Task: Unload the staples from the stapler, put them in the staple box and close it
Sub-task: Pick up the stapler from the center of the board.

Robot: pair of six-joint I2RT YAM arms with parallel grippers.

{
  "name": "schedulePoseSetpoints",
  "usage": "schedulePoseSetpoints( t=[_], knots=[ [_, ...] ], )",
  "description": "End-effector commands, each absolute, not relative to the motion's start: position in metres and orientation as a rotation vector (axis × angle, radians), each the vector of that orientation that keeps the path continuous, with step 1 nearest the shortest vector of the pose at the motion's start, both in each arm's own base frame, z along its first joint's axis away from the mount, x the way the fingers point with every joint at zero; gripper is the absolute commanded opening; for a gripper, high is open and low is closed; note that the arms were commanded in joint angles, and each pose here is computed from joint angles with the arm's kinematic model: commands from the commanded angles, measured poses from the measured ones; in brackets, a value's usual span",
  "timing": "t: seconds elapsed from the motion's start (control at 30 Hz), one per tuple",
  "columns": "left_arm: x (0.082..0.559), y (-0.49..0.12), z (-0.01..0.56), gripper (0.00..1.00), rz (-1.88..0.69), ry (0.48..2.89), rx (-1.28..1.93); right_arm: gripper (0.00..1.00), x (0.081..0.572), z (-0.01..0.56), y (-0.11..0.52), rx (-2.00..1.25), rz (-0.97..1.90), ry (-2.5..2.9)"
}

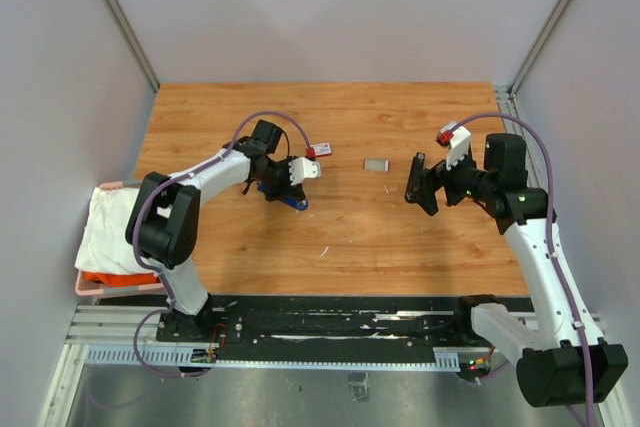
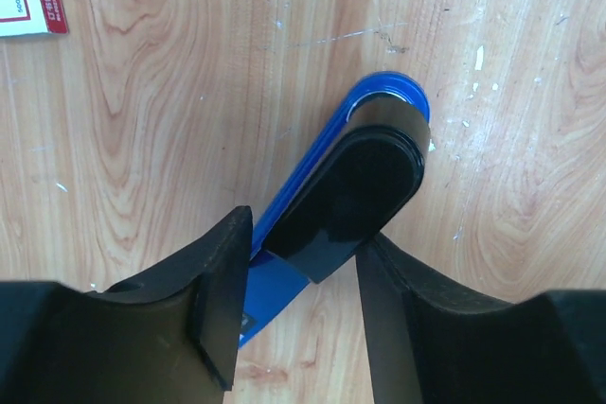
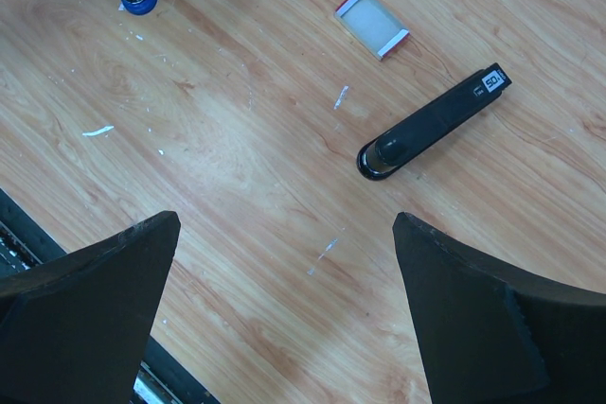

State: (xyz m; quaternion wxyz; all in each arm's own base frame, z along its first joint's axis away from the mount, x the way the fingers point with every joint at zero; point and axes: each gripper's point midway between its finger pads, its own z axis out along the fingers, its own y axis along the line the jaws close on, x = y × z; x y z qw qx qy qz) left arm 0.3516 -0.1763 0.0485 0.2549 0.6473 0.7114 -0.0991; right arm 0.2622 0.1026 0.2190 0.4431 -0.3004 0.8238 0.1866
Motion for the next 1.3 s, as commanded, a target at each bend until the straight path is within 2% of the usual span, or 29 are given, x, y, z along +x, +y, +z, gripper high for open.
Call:
schedulePoseSetpoints(
  t=[0.0, 0.1, 0.13, 0.27, 0.37, 0.47, 0.9, 1.27],
  knots=[
    [0.354, -0.179, 0.050, 0.44, -0.285, 1.929, 1.739, 0.99, 0.260, 0.217, 0.109, -0.777, 0.490, 2.034],
    [0.354, -0.179, 0.051, 0.40, -0.286, 1.931, 1.730, 0.99, 0.260, 0.216, 0.109, -0.777, 0.491, 2.038],
    [0.351, -0.180, 0.052, 0.34, -0.301, 1.940, 1.725, 0.99, 0.261, 0.214, 0.109, -0.777, 0.495, 2.042],
    [0.349, -0.181, 0.053, 0.26, -0.322, 1.961, 1.706, 0.99, 0.261, 0.213, 0.110, -0.779, 0.501, 2.045],
    [0.347, -0.184, 0.057, 0.16, -0.342, 1.969, 1.684, 0.99, 0.261, 0.215, 0.111, -0.780, 0.505, 2.040],
    [0.347, -0.188, 0.067, 0.01, -0.361, 1.956, 1.648, 0.99, 0.259, 0.215, 0.113, -0.790, 0.518, 2.034],
    [0.331, -0.201, 0.146, 0.00, -0.439, 1.836, 1.512, 0.99, 0.236, 0.232, 0.147, -0.952, 0.682, 1.879],
    [0.289, -0.214, 0.191, 0.00, -0.642, 1.793, 1.461, 0.95, 0.205, 0.237, 0.222, -1.373, 0.735, 1.711]
  ],
)
